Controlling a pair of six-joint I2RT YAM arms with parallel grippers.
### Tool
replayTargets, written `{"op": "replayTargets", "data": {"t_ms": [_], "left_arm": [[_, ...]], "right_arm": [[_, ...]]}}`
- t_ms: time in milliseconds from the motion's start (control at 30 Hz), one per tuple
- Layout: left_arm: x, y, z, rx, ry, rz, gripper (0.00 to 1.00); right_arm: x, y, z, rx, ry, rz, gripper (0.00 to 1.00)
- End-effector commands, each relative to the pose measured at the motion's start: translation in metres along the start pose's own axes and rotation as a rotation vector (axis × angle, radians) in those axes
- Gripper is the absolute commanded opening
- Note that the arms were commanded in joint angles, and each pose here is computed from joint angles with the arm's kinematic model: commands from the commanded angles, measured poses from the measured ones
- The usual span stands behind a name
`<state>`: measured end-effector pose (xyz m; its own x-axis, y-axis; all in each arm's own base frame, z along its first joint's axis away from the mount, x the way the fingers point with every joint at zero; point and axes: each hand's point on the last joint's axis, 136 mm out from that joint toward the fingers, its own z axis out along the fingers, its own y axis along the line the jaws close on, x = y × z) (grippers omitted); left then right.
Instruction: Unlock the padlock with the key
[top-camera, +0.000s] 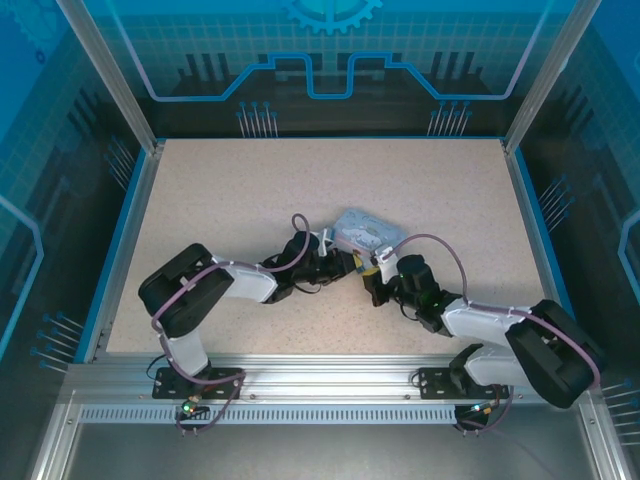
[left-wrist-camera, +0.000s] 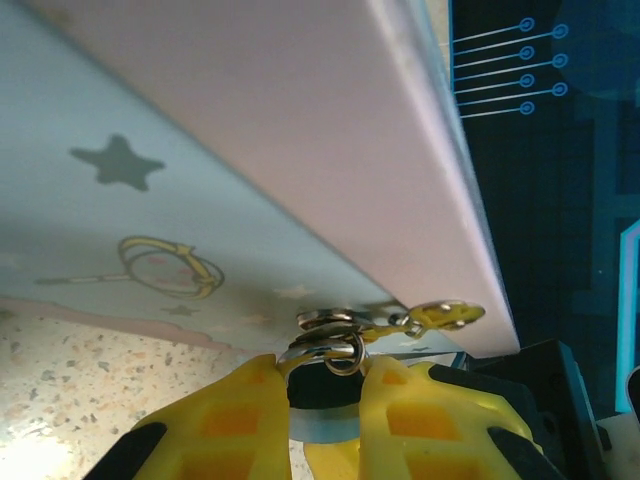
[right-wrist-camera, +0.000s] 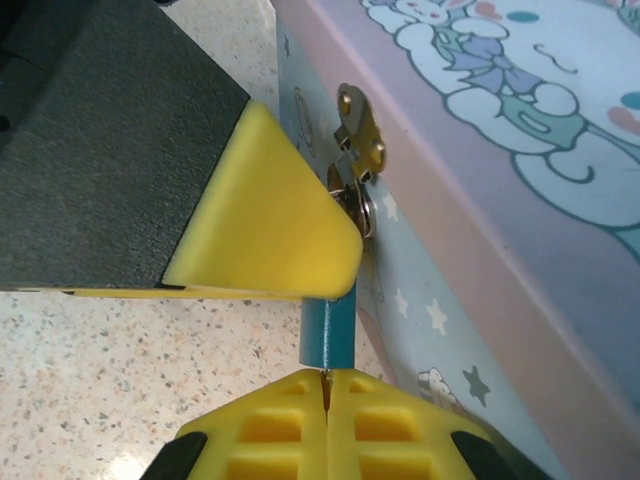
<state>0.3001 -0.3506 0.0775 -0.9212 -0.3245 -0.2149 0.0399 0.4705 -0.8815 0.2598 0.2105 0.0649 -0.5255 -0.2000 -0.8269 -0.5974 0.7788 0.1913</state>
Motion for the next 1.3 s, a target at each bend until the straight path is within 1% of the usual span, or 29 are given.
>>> {"op": "replayTargets", "data": {"t_ms": [0,167,233,367,600,767,1067,1267], "left_arm": [[0.003,-0.015,0.009,0.062,0.022,0.0,0.16],[0.004,-0.004,0.015,0.039,0.024,-0.008,0.2],[0.005,0.001,0.017,0.034,0.027,-0.018,0.24],[0.004,0.004,0.018,0.038,0.018,-0.027,0.36],[0.0,0.005,0.008,0.022,-0.018,-0.011,0.53],[0.003,0.011,0.012,0.037,-0.011,-0.073,0.6],[0.011,0.005,0.018,0.086,0.013,-0.12,0.62],[0.014,-0.004,0.022,0.119,0.028,-0.128,0.56]], "right_arm": [[-0.014,0.003,0.004,-0.024,-0.058,0.007,0.0],[-0.002,-0.003,0.009,0.002,-0.025,0.03,0.0],[0.001,-0.006,0.01,0.014,-0.014,0.037,0.0],[0.009,-0.008,0.01,0.026,0.013,0.047,0.0],[0.016,-0.005,0.01,0.007,0.04,0.065,0.0],[0.011,0.0,0.007,-0.01,0.04,0.09,0.0],[0.006,0.003,-0.001,-0.023,0.023,0.108,0.0],[0.006,0.004,0.003,-0.03,0.034,0.108,0.0]]}}
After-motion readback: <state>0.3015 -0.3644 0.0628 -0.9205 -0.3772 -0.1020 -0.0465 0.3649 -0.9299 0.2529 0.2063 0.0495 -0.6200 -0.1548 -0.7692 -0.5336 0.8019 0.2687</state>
